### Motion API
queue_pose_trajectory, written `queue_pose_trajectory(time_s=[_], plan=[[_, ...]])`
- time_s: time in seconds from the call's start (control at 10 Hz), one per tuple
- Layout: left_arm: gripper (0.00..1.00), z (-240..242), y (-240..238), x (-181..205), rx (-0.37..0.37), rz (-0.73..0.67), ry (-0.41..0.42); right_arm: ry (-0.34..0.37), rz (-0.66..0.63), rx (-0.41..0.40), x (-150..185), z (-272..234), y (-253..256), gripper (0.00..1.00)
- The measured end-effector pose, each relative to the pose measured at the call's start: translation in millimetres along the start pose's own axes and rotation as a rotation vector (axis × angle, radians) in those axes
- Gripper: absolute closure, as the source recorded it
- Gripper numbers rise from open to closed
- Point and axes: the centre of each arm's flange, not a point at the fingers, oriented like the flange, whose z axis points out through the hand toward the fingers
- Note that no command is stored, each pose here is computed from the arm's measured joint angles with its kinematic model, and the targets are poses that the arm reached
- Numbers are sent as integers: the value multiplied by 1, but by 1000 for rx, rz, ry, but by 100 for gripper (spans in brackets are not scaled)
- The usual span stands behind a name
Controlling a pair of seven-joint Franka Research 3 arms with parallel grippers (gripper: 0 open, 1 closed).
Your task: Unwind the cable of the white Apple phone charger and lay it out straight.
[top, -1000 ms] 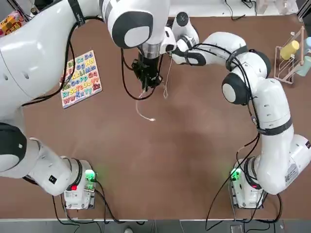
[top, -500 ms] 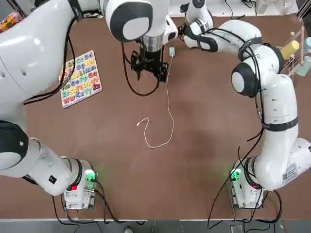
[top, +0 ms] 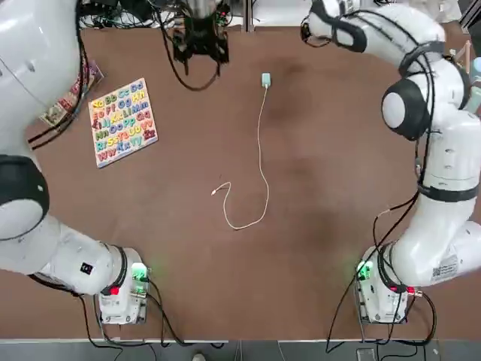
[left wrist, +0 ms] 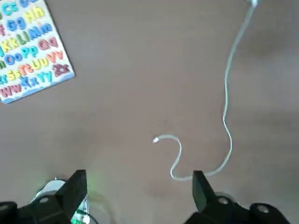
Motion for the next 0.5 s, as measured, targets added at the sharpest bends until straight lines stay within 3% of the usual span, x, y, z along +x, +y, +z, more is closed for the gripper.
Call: queue_pose_trajectory(time_s=[0.2,0.5], plan=[[0,3,-29,43,-36,-86,18,-83,44,11,-26,-65,64,0],[0,6,-95,97,-38,-189,16,-180,190,103,-111,-149,154,0]])
